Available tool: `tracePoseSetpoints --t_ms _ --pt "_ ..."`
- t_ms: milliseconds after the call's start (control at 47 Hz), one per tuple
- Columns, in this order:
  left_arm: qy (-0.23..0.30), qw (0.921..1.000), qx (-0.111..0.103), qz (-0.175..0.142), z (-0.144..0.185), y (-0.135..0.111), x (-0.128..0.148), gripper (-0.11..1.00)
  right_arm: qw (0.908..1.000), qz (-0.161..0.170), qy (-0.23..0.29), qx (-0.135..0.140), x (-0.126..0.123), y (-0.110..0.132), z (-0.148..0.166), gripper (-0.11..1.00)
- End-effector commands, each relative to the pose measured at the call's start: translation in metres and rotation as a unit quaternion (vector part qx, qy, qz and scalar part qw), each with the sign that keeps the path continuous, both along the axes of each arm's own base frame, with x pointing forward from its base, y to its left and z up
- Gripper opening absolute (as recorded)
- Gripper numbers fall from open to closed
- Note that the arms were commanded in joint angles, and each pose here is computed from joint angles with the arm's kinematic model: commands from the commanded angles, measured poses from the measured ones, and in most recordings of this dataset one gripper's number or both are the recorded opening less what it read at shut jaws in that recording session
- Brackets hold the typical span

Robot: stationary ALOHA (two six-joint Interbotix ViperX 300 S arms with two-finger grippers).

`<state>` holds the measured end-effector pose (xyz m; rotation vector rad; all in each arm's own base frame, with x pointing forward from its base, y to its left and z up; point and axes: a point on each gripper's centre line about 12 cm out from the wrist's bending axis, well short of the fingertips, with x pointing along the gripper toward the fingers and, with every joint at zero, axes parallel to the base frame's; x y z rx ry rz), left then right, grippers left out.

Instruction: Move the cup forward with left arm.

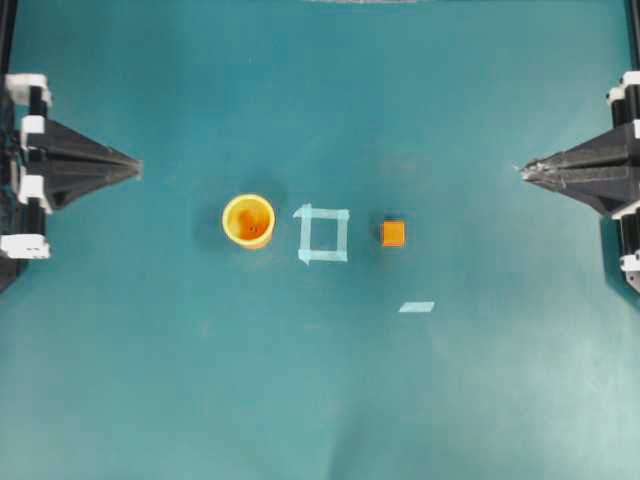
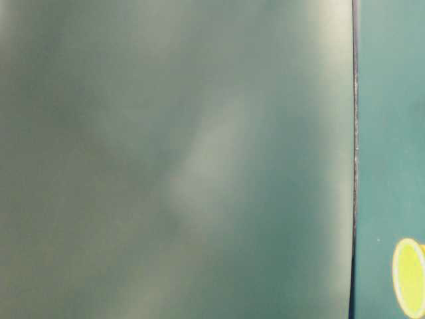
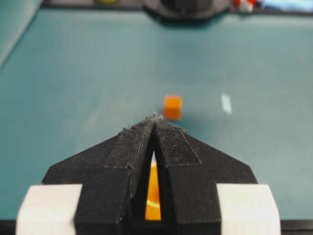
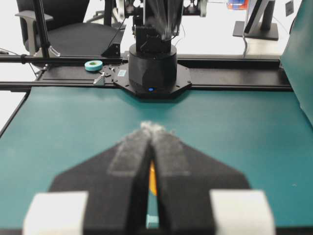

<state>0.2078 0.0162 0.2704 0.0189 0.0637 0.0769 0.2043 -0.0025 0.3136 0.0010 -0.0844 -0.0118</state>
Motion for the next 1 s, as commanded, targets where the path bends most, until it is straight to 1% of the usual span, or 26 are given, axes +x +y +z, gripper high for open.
tracePoseSetpoints --t_ms 0,106,149,191,319,361,425,468,510,638,808,978 --pt "0.009 1.0 -0.001 0.001 -0.002 0.001 0.006 0.0 0.9999 -0.002 -0.014 0.002 0.002 -0.001 0.012 0.0" --pt "0.025 0.9997 -0.002 0.002 -0.01 0.002 0.012 0.02 0.9999 -0.002 -0.015 0.002 0.002 -0.001 0.013 0.0" --pt "0.03 0.9996 -0.002 0.002 -0.012 0.002 0.014 0.04 0.9999 -0.002 -0.015 0.002 0.002 -0.001 0.013 0.0" --pt "0.037 0.9993 -0.003 0.002 -0.016 0.002 0.016 0.09 0.9999 -0.002 -0.015 0.002 0.002 -0.001 0.013 0.0" --pt "0.045 0.999 -0.004 0.001 -0.02 0.002 0.022 0.39 0.9999 -0.003 -0.015 0.002 0.002 -0.001 0.013 0.0" --pt "0.049 0.9988 -0.004 0.002 -0.023 0.003 0.024 0.52 0.9998 -0.003 -0.017 0.002 0.002 -0.001 0.014 0.0" --pt "0.056 0.9984 -0.005 0.002 -0.026 0.003 0.027 0.67 0.9999 -0.003 -0.016 0.002 0.003 -0.001 0.014 0.0" --pt "0.06 0.9982 -0.005 0.002 -0.028 0.003 0.028 0.73 0.9998 -0.003 -0.017 0.002 0.002 -0.001 0.014 0.0" --pt "0.066 0.9978 -0.005 0.002 -0.03 0.003 0.03 0.74 0.9999 -0.003 -0.015 0.002 0.003 -0.001 0.014 0.0" --pt "0.092 0.9957 -0.007 0.002 -0.042 0.004 0.037 0.72 0.9998 -0.003 -0.017 0.002 0.002 -0.001 0.015 0.0" --pt "0.148 0.9889 -0.011 0.007 -0.068 0.008 0.047 0.72 0.9998 -0.004 -0.018 0.002 0.003 -0.002 0.016 0.0" --pt "0.179 0.9838 -0.014 0.008 -0.083 0.01 0.061 0.72 0.9999 -0.004 -0.011 0.003 0.003 -0.002 0.017 0.0"
